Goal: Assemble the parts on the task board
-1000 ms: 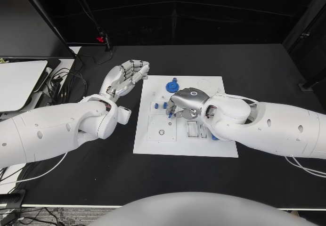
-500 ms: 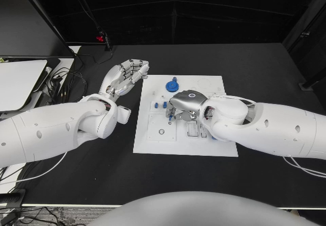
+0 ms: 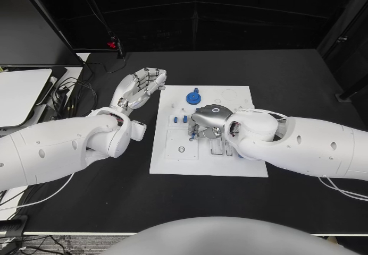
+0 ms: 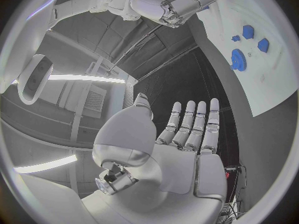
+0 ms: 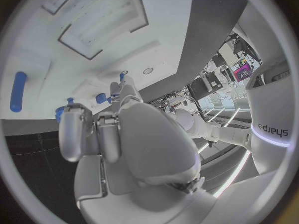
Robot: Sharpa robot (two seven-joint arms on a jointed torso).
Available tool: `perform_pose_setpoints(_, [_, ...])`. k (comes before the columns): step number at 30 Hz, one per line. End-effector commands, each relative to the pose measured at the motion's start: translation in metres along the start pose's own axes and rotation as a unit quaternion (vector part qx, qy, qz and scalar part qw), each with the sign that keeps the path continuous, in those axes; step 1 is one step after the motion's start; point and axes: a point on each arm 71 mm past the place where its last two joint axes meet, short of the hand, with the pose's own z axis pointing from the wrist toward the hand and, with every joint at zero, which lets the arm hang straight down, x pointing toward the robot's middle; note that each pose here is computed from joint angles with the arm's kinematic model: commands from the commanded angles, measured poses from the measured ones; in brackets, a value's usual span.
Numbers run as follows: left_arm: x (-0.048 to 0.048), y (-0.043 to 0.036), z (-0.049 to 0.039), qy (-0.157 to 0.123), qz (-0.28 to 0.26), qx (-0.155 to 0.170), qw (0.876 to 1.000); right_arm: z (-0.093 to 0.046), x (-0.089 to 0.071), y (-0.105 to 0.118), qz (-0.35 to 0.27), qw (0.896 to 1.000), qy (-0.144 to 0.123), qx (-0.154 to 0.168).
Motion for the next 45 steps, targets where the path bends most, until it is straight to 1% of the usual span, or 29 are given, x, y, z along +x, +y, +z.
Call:
perform_pose_setpoints(1, [0.0002,-0.0094,0.0000,0.000,-0.001,0.060,0.998,0.0002,0.0005,0.0016,-0.001,1.000,0.008,-0.004])
perform_pose_setpoints(15, [0.0006,-0.0090,0.0007,0.000,0.000,0.059,0.998,0.0025,0.0004,0.0027,0.005,1.000,0.005,-0.008])
perform_pose_setpoints(27, [0.0007,-0.0092,0.0005,0.000,0.000,0.059,0.998,0.0040,0.0009,0.0025,0.006,1.000,0.004,-0.006])
perform_pose_setpoints(45, [0.0002,-0.0091,0.0001,-0.001,0.000,0.058,0.998,0.0082,0.0031,0.0078,0.004,1.000,0.017,-0.006])
